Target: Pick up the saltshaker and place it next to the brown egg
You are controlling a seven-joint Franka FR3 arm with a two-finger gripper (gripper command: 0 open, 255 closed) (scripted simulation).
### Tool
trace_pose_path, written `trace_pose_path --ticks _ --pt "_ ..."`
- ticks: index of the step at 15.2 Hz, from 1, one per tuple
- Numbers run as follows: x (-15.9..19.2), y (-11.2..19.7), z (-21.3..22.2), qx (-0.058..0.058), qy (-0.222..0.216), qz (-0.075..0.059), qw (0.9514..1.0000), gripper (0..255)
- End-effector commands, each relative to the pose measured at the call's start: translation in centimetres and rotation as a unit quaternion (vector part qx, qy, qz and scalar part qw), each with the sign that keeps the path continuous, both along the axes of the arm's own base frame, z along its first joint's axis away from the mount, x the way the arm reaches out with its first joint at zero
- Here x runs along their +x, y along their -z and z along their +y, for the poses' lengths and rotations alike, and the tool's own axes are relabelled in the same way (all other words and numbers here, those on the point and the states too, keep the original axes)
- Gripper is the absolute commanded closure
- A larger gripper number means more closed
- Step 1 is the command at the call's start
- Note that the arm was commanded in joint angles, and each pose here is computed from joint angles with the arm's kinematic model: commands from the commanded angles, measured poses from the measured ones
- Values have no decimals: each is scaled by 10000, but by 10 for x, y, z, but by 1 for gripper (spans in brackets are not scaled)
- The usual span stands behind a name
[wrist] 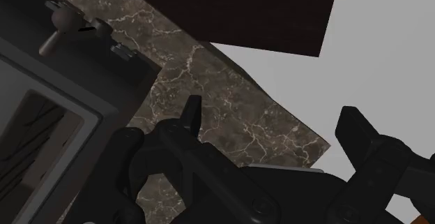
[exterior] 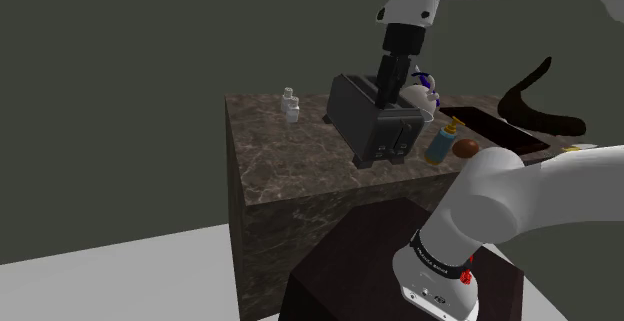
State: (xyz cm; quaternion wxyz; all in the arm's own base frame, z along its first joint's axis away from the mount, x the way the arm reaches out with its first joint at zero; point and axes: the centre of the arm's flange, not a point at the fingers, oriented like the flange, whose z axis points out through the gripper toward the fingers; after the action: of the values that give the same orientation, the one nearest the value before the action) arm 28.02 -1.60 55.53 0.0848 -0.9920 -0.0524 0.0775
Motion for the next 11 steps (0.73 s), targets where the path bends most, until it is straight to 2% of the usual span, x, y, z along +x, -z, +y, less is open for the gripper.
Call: trace_pose_path --ticks 1,11 --pt "0 0 0 0 0 0 10000 0" --pt "122 47 -44 -34 -184 208 9996 0"
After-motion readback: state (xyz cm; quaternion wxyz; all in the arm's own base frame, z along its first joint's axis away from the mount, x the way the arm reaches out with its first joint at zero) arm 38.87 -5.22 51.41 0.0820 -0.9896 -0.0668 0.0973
